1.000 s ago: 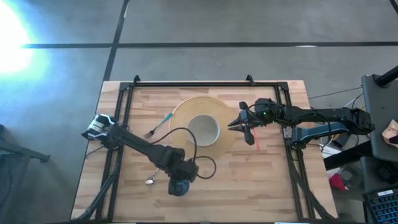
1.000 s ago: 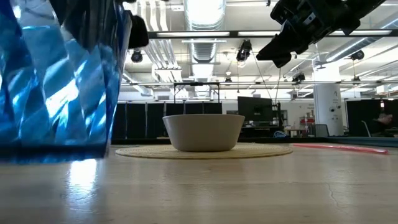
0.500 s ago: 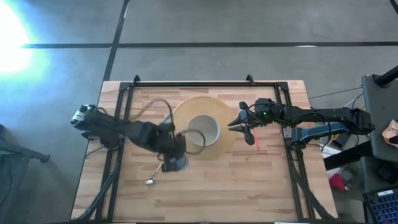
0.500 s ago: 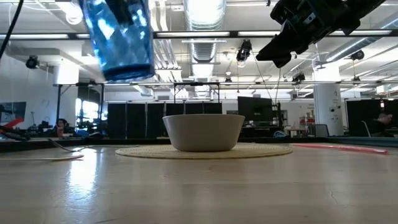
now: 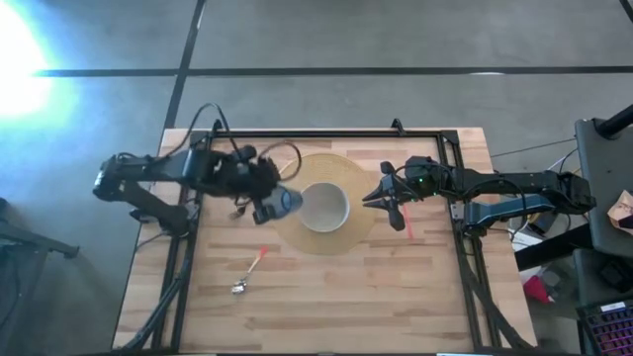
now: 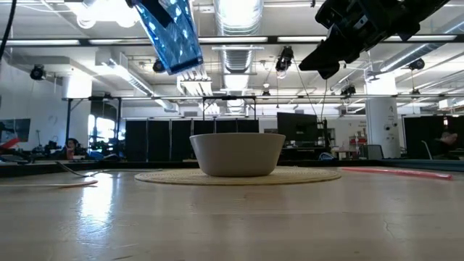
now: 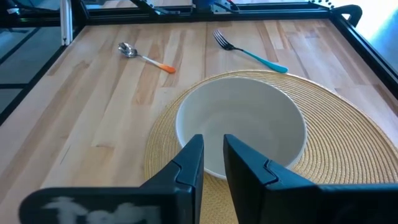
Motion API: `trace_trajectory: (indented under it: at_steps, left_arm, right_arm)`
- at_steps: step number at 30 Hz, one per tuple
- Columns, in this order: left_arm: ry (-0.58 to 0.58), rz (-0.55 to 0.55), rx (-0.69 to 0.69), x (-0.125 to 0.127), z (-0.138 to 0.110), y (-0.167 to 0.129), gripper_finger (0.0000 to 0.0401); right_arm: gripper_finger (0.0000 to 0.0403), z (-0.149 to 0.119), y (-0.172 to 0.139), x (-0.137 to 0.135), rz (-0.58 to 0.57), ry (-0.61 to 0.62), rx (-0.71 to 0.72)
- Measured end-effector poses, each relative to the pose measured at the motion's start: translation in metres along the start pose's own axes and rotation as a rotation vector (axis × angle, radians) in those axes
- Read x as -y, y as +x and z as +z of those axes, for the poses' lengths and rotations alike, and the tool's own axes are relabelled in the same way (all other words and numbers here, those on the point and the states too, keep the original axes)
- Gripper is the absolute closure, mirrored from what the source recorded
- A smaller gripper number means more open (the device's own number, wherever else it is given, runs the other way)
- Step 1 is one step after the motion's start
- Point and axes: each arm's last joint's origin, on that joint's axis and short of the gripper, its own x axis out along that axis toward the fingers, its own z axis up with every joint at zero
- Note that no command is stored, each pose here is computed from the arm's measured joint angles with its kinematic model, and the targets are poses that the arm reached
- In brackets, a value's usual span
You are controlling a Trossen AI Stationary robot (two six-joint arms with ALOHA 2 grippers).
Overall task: Pick & Place Utensil
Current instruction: Put the blue cup on the mat to the top left of the gray bowl
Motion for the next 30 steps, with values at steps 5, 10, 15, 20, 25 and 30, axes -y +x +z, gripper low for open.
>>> trace_trajectory:
  at_steps: [5,10,15,20,25,30]
  left_arm:
    - [-0.095,0.073,0.004,-0.026,0.006,0.007,0.0395]
    - [-0.217,0.143,0.022,-0.053,0.015,0.018,0.0397]
    - [-0.351,0.223,0.012,-0.084,0.017,0.027,0.0394]
    - [-0.448,0.249,-0.019,-0.111,0.016,0.036,0.0398]
    - [-0.511,0.2,-0.07,-0.126,0.016,0.05,0.0394]
    - [-0.535,0.164,-0.131,-0.132,0.018,0.07,0.0398]
  right_arm:
    - [0.0341,0.0,0.0,0.0,0.0,0.0,0.0]
    - [0.0333,0.0,0.0,0.0,0.0,0.0,0.0]
    - [0.0325,0.0,0.0,0.0,0.0,0.0,0.0]
    - [0.032,0.0,0.0,0.0,0.0,0.0,0.0]
    - [0.0319,0.0,0.0,0.0,0.0,0.0,0.0]
    - [0.0329,0.0,0.0,0.0,0.0,-0.001,-0.001]
